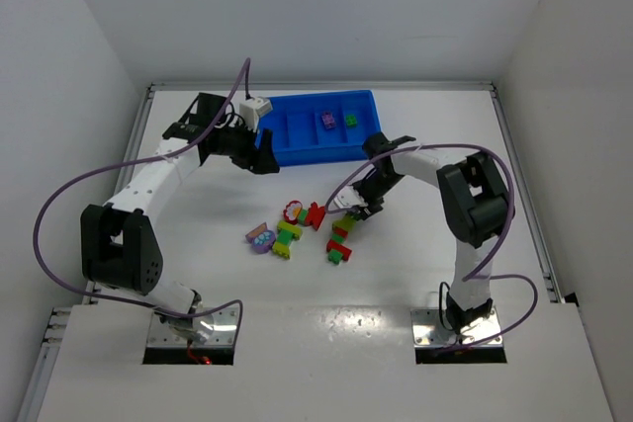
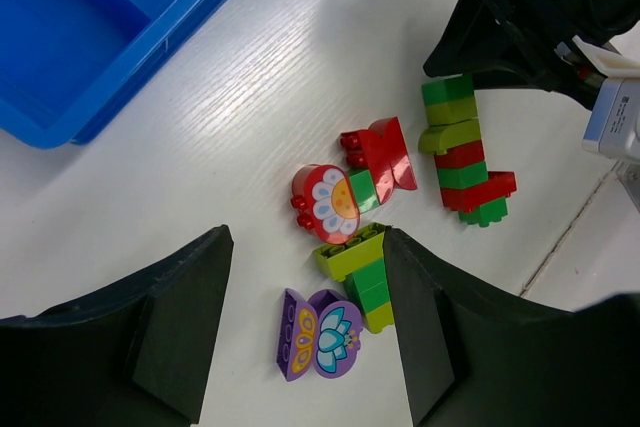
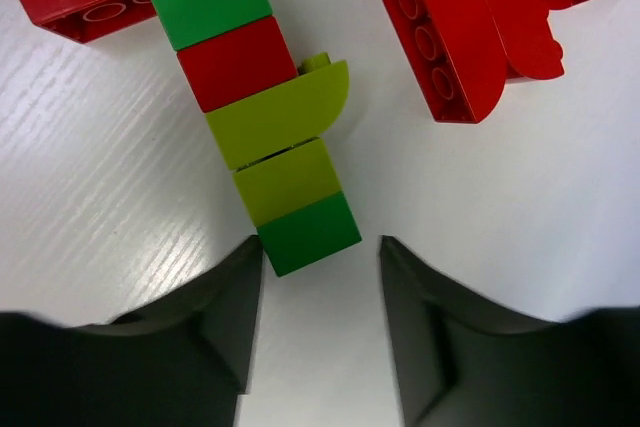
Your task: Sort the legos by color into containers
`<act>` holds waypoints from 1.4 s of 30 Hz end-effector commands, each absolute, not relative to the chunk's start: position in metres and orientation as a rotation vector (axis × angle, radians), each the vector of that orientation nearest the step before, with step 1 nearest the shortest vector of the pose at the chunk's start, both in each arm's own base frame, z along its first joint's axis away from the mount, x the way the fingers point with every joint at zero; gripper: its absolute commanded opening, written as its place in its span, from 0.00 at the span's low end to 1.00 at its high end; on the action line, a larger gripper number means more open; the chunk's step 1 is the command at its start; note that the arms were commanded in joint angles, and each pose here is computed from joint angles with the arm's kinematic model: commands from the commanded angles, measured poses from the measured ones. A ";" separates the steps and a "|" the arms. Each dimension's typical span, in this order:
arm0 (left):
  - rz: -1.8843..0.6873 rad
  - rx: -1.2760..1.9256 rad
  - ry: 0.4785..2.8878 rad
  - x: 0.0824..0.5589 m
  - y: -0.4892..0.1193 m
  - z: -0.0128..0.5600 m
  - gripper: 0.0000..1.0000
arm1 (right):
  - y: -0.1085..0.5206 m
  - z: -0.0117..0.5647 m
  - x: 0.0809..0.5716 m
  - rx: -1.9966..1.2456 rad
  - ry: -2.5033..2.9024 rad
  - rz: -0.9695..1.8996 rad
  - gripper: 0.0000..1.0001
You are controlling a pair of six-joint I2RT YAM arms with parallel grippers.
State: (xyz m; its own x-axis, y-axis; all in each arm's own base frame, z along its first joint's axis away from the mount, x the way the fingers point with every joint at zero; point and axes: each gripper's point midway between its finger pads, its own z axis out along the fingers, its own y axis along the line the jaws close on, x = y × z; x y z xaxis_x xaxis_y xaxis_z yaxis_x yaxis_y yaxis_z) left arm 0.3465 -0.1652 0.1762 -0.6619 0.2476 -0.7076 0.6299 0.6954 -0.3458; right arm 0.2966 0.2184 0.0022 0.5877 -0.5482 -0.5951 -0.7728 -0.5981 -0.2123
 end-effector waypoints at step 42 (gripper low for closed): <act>-0.802 0.668 2.245 0.349 -0.165 0.174 0.68 | 0.233 0.018 0.283 -2.440 0.689 0.645 0.50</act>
